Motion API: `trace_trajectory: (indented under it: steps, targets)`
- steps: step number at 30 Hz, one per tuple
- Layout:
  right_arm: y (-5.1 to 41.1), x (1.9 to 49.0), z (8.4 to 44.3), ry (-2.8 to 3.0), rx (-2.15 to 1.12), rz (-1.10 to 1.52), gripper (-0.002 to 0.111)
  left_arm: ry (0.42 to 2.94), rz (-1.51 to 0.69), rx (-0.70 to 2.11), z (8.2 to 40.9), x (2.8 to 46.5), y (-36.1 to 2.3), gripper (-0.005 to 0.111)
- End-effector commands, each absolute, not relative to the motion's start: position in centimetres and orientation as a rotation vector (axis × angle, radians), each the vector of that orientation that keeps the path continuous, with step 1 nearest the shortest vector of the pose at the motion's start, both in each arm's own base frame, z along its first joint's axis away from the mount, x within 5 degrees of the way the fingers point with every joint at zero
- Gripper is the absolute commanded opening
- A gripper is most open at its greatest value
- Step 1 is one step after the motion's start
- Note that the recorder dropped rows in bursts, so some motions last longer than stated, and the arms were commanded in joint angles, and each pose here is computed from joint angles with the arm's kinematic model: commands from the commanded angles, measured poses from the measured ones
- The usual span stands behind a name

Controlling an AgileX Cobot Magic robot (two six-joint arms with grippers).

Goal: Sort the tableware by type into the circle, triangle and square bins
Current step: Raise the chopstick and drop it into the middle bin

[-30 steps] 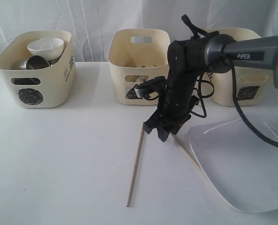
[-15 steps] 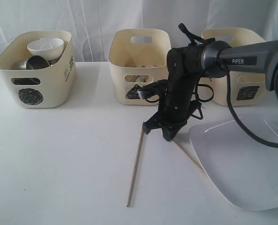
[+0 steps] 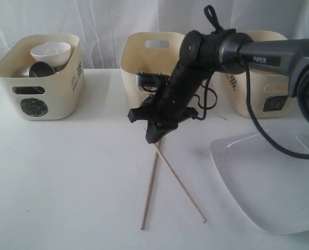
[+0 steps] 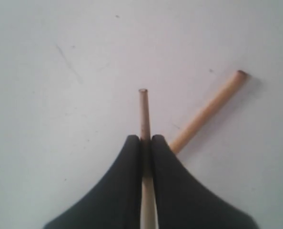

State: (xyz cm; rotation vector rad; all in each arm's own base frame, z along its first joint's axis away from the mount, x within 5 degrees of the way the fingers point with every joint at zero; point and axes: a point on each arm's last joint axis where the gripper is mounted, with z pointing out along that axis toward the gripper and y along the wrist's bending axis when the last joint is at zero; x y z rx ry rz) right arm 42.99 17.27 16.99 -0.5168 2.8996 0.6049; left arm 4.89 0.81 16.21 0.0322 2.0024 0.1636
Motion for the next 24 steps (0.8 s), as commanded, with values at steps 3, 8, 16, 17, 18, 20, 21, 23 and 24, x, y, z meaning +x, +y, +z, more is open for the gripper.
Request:
trace_trajectory:
  steps: [3,8,16,17,18,20,21,23,24]
  targets:
    - [16.2,43.0,22.7,2.817,-0.604,0.677,0.000,2.003,0.150,0.037,16.1,4.9,0.7,0.000]
    - [14.1,43.9,27.5,2.578,-0.486,1.046,0.000,2.003,0.150,0.037,16.1,4.9,0.7,0.000]
    - [8.3,46.1,30.7,2.220,-0.245,1.387,0.000,2.003,0.150,0.037,16.1,4.9,0.7,0.000]
    - [7.8,46.3,31.1,2.163,-0.230,1.415,0.000,2.003,0.150,0.037,16.1,4.9,0.7,0.000]
    - [7.3,46.6,31.5,2.095,-0.205,1.438,0.000,2.003,0.150,0.037,16.1,4.9,0.7,0.000]
    - [6.6,47.1,32.6,1.949,-0.152,1.497,0.000,2.003,0.150,0.037,16.1,4.9,0.7,0.000]
    - [6.4,47.4,33.1,1.881,-0.133,1.505,0.000,2.003,0.150,0.037,16.1,4.9,0.7,0.000]
    - [6.0,47.9,33.7,1.786,-0.101,1.476,0.000,2.003,0.150,0.037,16.1,4.9,0.7,0.000]
    - [5.8,48.2,34.0,1.744,-0.093,1.452,0.000,2.003,0.150,0.037,16.1,4.9,0.7,0.000]
